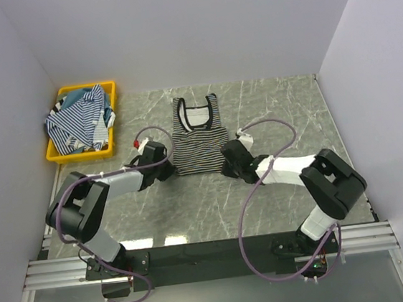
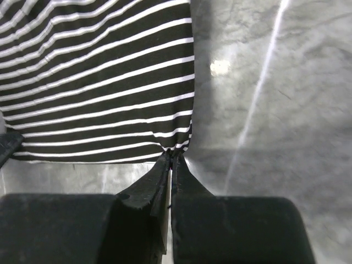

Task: Fold and stack the tank tops
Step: Fold the tank top

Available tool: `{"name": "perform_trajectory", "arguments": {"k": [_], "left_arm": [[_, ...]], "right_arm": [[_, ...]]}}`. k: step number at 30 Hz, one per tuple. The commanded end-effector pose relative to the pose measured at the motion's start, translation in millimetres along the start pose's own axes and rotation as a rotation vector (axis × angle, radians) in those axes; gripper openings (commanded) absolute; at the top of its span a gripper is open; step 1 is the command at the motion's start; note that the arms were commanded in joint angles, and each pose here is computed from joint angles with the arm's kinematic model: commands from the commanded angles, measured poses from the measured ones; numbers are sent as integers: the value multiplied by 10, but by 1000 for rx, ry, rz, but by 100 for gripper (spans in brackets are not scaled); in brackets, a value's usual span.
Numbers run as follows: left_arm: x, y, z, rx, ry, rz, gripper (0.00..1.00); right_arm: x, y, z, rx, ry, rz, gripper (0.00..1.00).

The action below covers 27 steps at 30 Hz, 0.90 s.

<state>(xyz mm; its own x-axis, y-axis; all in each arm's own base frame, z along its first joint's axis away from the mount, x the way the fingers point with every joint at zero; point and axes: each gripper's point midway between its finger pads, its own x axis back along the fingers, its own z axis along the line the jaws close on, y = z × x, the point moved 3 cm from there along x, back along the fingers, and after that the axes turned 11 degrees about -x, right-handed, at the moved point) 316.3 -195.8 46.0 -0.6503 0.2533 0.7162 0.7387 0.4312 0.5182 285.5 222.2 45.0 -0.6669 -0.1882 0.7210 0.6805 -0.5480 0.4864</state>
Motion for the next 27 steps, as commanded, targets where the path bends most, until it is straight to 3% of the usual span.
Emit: {"name": "perform_trajectory", "arguments": {"k": [1,13,21,27], "left_arm": [[242,-199,84,-31,39,58,1],[1340,-982,212,-47,-51,160,1],[1882,-739,16,-79,-108,64,1],[1809,-692,-113,-113,-101,60,1]], "right_arm": [[253,42,-26,48,11,-28,0],[1279,-1262,-294,151,104,226,0],[1782,-1250,37,189,172,179,0],[1814,-1187,269,223,190,142,0]]}}
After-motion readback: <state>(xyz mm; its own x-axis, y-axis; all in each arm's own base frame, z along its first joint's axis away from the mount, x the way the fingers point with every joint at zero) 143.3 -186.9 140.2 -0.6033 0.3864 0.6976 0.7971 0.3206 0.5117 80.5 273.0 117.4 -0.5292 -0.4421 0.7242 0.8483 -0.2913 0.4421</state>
